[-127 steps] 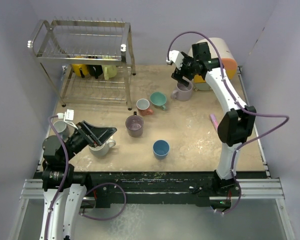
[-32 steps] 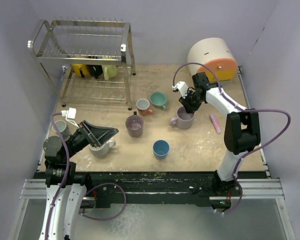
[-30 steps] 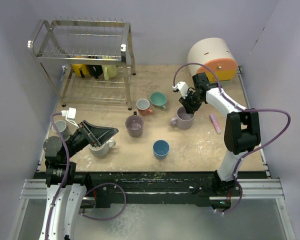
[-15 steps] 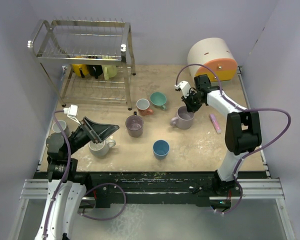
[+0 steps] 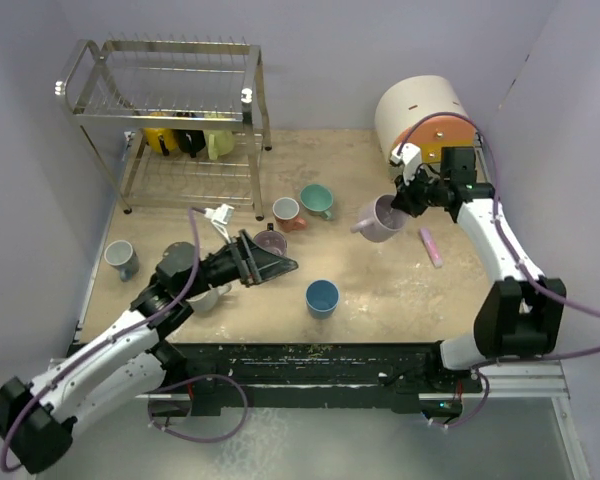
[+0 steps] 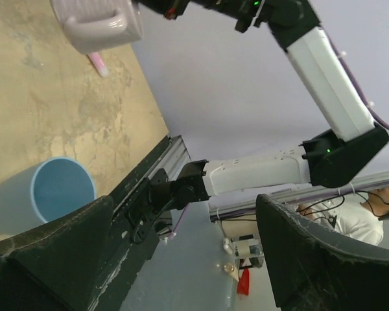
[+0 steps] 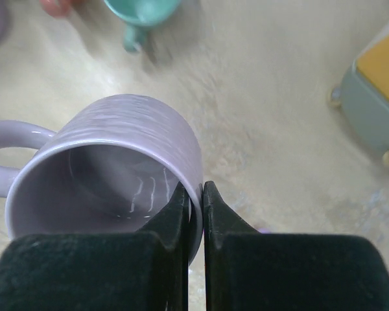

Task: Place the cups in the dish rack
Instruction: Pick up the cup at the center of the board.

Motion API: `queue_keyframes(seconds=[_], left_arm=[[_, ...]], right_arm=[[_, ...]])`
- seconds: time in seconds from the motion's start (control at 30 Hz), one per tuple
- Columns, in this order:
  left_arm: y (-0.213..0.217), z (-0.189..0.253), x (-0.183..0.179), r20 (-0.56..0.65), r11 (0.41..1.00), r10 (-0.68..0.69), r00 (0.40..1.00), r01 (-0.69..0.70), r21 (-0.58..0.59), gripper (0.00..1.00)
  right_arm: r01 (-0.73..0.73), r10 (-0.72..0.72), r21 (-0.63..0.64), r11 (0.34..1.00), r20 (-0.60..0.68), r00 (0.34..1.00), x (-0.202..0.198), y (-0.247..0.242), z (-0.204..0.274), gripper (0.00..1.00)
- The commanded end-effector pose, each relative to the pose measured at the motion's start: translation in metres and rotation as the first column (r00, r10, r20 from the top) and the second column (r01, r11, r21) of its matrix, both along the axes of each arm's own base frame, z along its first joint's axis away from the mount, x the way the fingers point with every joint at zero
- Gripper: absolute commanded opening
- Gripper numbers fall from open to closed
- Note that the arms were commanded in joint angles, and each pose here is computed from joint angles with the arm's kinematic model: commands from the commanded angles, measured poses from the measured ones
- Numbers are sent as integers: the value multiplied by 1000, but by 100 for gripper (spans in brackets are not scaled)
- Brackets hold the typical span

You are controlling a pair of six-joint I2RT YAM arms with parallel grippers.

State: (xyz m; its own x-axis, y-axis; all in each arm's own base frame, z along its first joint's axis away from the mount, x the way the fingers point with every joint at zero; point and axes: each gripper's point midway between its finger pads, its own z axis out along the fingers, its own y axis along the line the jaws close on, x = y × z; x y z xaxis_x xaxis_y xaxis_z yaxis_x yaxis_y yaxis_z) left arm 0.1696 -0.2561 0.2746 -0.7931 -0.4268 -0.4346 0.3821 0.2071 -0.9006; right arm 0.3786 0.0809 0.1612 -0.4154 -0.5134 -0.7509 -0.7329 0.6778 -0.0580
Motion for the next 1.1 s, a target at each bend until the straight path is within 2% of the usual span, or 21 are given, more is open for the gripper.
queue_keyframes(seconds=[0.0,0.1,0.23,0.37,0.5,0.63,0.73,0.87,1.07], left_arm=[[-28,62,8,189,992,44,981,-21,-124,93],[-57,73,0,193,985,7,981,27,-171,93],[-89,85,-10,167,963,-35,985,78,-258,94],[-98,105,-12,146,914,-52,988,106,-392,95],[-93,122,-6,96,867,-33,995,76,-493,96],[-86,136,-3,57,835,-18,998,46,-548,97],[-87,138,-1,25,833,-23,999,33,-553,99],[-89,122,13,-152,829,-34,988,-57,-556,100],[-96,121,24,-259,816,-48,965,-112,-568,99]], right_arm=[[-209,160,177,962,254,954,-15,41,92,0],[-246,153,202,948,391,908,-22,46,141,0],[-341,156,244,908,558,815,-36,58,205,0],[-444,185,287,849,625,758,-45,71,241,0],[-518,227,303,800,646,728,-54,80,261,0],[-550,234,305,778,671,703,-59,83,268,0],[-561,239,301,772,679,694,-59,83,267,0],[-615,261,317,722,698,667,-64,89,266,0],[-644,238,323,694,741,628,-63,91,268,0]])
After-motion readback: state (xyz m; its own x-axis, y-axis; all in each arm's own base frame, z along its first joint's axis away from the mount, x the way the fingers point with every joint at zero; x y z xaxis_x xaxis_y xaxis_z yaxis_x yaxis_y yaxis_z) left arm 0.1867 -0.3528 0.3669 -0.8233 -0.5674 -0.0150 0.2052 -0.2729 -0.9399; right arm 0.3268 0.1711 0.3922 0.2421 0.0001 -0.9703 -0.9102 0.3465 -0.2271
